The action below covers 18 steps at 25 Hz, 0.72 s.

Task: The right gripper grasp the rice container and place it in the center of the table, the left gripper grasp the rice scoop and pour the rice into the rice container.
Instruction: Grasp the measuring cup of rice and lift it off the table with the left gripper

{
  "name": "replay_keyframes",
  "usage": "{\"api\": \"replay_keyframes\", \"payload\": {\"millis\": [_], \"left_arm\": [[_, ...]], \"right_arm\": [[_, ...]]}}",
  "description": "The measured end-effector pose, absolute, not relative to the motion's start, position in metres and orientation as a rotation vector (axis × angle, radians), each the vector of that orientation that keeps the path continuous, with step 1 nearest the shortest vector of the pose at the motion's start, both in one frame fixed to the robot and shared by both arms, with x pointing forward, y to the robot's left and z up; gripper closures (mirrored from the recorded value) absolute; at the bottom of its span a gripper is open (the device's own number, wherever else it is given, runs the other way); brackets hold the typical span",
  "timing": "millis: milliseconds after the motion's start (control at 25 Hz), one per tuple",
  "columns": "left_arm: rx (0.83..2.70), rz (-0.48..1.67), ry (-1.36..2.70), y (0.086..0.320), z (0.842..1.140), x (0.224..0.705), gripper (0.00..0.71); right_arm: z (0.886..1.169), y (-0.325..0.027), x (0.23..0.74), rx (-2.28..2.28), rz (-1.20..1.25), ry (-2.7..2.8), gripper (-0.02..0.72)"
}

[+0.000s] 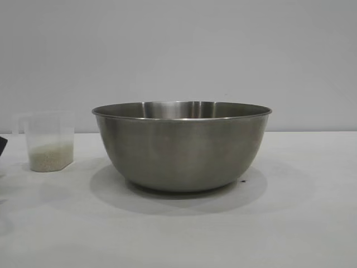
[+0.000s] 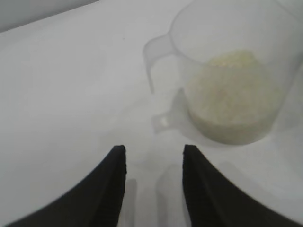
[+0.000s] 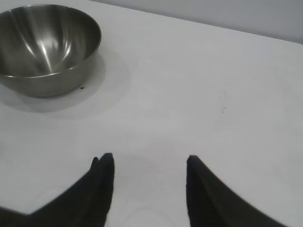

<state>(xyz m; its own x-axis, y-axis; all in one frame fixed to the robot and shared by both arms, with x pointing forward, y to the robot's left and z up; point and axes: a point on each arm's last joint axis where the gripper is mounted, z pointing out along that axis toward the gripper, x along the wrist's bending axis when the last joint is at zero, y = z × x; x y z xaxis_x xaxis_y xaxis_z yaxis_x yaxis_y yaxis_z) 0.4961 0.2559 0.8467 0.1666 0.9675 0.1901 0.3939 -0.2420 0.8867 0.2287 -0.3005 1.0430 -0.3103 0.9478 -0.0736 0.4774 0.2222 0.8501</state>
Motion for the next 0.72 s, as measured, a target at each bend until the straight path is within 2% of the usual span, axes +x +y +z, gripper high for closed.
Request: {"api": "replay_keyframes", "payload": {"millis": [440,720], "left_arm": [[1.72,1.071,1.325,0.252,0.829,0.525,0.485],[1.683,1.096,1.324,0.251,0.832,0.535,0.485]], "right_arm": [[1.043,-0.3,0.229,1.314,0.994,1.89,0.364],[1.043,-0.3,0.229,1.314,0.994,1.89,0.364]]}}
